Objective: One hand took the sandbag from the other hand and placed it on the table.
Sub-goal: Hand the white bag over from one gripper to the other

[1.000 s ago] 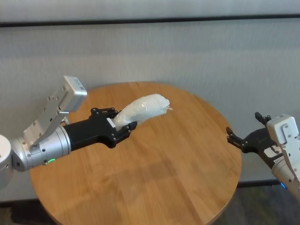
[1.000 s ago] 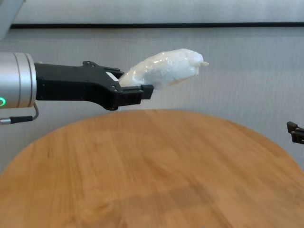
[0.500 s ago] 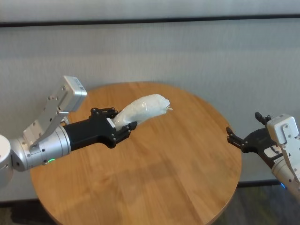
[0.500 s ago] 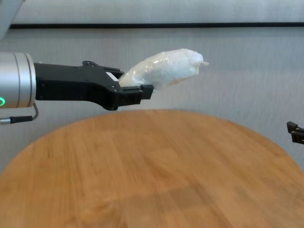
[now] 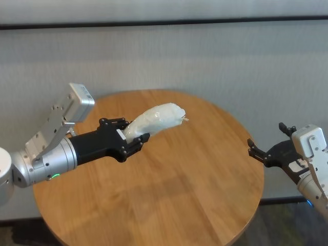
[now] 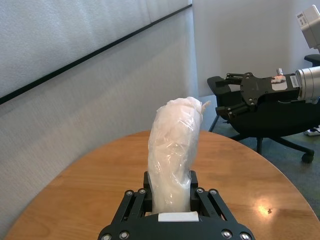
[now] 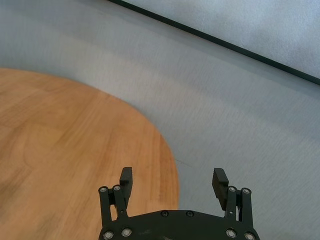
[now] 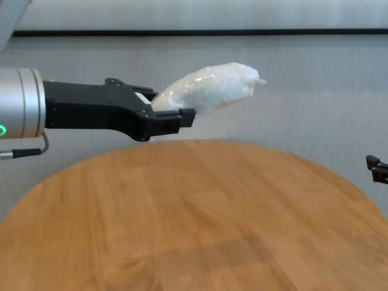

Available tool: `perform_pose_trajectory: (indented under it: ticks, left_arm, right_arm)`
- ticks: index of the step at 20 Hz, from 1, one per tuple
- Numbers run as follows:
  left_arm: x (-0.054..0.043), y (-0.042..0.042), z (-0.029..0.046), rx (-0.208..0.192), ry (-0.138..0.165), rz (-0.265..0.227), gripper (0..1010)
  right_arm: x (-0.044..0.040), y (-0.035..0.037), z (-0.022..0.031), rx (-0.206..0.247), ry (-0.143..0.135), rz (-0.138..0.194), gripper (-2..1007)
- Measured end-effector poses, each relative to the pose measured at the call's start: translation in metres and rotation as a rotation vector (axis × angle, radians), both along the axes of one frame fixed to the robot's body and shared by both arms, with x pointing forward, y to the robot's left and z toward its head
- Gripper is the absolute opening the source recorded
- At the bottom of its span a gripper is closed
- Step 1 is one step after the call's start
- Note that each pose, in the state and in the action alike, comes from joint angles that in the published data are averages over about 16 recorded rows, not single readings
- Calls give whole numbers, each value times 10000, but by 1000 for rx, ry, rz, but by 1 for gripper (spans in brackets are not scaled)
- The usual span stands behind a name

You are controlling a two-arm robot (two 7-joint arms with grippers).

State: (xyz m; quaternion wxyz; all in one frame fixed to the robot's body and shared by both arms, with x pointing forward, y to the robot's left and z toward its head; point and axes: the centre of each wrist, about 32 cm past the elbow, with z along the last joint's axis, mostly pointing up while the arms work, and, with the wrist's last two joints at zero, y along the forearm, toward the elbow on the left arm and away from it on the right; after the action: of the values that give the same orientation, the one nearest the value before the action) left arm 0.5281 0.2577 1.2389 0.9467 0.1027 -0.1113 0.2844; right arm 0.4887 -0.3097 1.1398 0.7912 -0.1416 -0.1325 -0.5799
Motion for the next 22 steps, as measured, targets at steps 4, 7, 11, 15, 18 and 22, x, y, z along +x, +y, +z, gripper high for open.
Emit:
perform_pose_trajectory:
  ticks: [4, 7, 11, 15, 18, 22]
  left_arm:
    - [0, 1, -1, 0, 0, 0, 410]
    - [0, 2, -2, 0, 0, 0, 410]
    - [0, 3, -3, 0, 0, 0, 410]
    - [1, 4, -4, 0, 0, 0, 410]
    - [1, 4, -4, 0, 0, 0, 410]
    - [1, 4, -4, 0, 0, 0, 410]
  right_arm:
    - [0, 0, 0, 0, 0, 0, 1006]
    - [0, 0, 0, 0, 0, 0, 1006]
    - [0, 0, 0, 0, 0, 0, 1006]
    - [0, 0, 0, 0, 0, 0, 1006]
    - [0, 2, 9, 3, 0, 2, 1006]
    - [4, 14, 44, 24, -2, 14, 1006]
